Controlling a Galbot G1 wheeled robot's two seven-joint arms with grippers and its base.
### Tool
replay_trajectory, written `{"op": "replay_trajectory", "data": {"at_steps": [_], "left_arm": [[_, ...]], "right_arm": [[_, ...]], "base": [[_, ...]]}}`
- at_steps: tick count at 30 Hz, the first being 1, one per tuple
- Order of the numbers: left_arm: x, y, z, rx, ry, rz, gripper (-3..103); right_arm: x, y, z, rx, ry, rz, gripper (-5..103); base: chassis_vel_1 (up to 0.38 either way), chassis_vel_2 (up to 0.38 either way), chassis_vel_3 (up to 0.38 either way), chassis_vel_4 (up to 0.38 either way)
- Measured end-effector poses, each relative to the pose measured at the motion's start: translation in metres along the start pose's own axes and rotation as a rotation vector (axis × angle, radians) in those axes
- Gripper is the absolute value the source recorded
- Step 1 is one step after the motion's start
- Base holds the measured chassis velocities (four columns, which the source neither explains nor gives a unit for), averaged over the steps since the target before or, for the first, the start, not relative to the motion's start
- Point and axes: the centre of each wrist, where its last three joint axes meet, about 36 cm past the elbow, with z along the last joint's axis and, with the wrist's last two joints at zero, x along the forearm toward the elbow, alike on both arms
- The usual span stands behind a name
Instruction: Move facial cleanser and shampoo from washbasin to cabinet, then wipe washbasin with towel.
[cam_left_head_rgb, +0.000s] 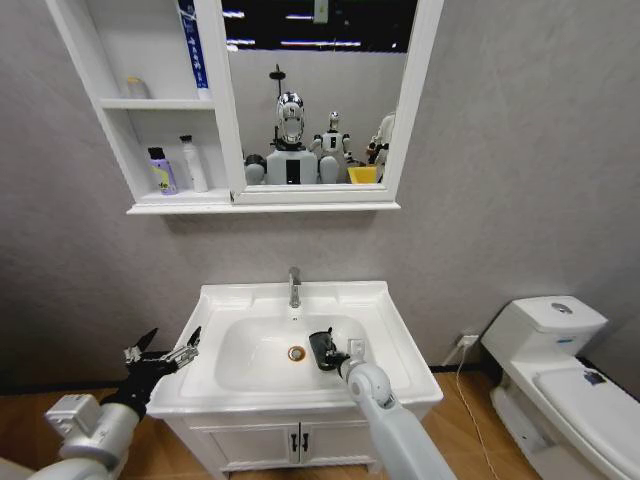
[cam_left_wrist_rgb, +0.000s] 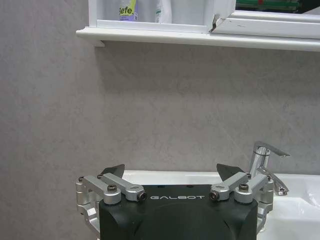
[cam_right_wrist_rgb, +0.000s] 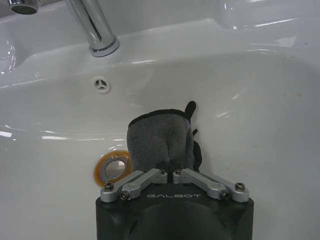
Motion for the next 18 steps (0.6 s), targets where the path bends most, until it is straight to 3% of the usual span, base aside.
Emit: {"op": "replay_trajectory", "data": {"at_steps": [18], "left_arm": [[0.0, 0.0, 0.0, 0.0, 0.0, 0.0, 100]], "right_arm": [[-0.026, 0.038, 0.004, -0.014, 0.055, -0.168, 0]], "base": [[0.0, 0.0, 0.0, 0.0]]}}
